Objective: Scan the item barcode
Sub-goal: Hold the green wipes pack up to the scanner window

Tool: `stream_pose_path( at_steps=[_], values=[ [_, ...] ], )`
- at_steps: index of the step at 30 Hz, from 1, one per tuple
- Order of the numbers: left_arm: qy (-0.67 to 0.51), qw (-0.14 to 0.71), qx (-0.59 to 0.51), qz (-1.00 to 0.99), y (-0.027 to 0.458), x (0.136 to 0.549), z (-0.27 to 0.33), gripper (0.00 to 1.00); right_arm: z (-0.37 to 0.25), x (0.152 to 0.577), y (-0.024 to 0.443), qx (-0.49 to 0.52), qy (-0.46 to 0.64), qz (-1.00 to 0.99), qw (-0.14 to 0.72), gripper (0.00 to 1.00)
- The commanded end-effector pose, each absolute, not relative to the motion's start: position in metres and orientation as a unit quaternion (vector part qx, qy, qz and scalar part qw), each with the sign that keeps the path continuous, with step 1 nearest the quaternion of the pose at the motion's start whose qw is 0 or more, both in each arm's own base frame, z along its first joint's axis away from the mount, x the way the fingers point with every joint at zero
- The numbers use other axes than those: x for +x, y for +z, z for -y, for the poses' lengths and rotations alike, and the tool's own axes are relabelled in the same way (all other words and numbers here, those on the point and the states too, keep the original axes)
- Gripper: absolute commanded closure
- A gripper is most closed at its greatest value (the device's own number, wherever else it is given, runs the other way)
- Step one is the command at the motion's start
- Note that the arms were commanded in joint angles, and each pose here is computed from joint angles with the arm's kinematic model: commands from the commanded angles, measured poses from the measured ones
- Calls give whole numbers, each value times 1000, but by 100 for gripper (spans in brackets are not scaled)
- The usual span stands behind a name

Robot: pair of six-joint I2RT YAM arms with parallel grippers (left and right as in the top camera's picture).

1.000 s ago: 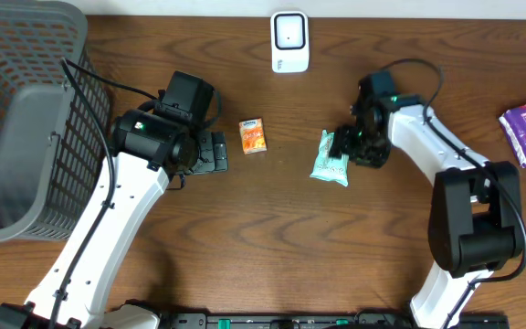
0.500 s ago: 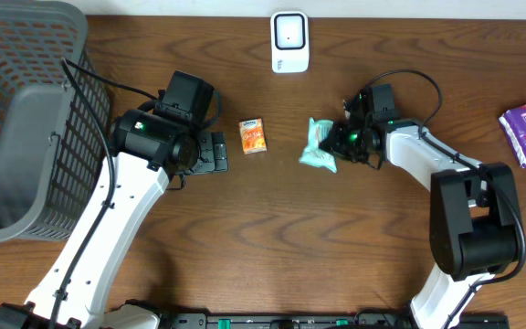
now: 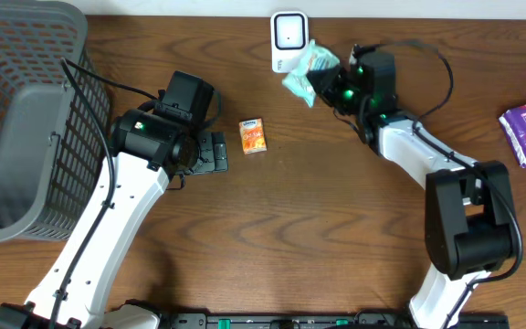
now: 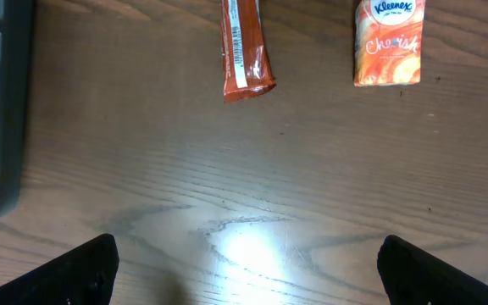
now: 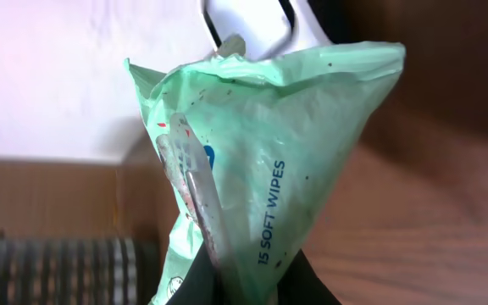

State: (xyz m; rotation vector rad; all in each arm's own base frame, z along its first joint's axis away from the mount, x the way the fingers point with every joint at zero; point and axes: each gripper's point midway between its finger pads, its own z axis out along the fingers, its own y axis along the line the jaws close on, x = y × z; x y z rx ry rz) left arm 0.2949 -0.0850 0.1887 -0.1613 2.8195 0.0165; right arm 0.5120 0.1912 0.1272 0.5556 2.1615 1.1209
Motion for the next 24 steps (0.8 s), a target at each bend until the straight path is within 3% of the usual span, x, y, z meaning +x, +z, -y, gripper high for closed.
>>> stream_pose_path(
  at_steps=[1, 11, 24],
  values=[
    [10, 159, -51, -986, 190, 295, 83, 2, -200, 551, 161, 236, 410, -797, 375, 99],
    [10, 159, -51, -986, 190, 295, 83, 2, -240, 626, 161, 206, 417, -812, 353, 99],
    [10, 159, -51, -986, 190, 295, 83, 2, -208, 635, 158, 166, 406, -828, 349, 99]
  ],
)
